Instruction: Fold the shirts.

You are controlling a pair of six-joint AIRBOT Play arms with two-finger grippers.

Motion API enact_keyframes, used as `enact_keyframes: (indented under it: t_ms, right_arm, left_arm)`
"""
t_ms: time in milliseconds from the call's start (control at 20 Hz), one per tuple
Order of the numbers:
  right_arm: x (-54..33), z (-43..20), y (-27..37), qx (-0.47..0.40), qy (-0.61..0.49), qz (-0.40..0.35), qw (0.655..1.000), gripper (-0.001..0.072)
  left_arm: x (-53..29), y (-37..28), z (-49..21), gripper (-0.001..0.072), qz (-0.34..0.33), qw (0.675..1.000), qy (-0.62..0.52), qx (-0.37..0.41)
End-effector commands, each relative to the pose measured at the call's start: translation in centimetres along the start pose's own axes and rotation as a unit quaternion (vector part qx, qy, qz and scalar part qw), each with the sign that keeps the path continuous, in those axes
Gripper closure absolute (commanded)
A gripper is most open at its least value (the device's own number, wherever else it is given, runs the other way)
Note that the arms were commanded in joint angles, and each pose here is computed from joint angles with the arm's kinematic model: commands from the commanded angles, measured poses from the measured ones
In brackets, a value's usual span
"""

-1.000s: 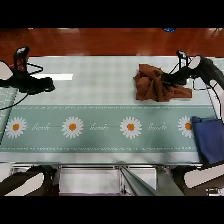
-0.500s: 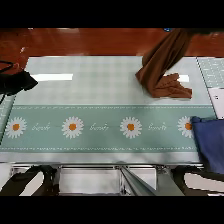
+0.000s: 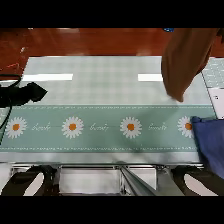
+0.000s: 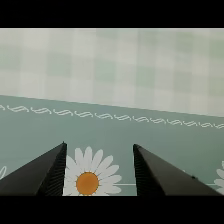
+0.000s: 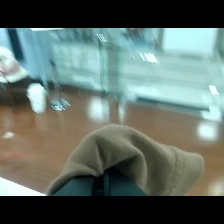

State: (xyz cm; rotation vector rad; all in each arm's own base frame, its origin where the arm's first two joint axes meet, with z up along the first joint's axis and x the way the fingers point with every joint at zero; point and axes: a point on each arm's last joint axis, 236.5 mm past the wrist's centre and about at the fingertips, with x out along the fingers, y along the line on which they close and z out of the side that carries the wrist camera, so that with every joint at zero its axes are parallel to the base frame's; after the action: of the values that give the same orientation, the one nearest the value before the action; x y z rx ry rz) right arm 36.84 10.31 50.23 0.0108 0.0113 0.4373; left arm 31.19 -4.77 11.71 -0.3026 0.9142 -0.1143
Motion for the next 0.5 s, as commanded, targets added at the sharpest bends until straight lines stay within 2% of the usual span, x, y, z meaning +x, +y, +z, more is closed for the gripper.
enact_keyframes:
  t_ms: [0, 200, 450]
  right_arm:
    - [-1.8, 0.6, 5.5, -0.016, -0.001, 0.068, 0.998, 0.0688]
    - [2.5, -9.1, 12.3, 0.022, 0.147, 0.177, 0.973, 0.0688]
    - [7.5, -29.7, 24.5, 0.068, 0.353, 0.282, 0.889, 0.0687]
  left_arm:
    - [0.1, -0.2, 0.3, 0.0199, -0.003, 1.000, -0.012, -0.001]
    - [0.1, -0.1, 0.9, 0.0199, -0.002, 1.000, -0.024, -0.001]
    - [-0.3, 1.9, 2.1, 0.0199, 0.021, 0.999, -0.047, -0.017]
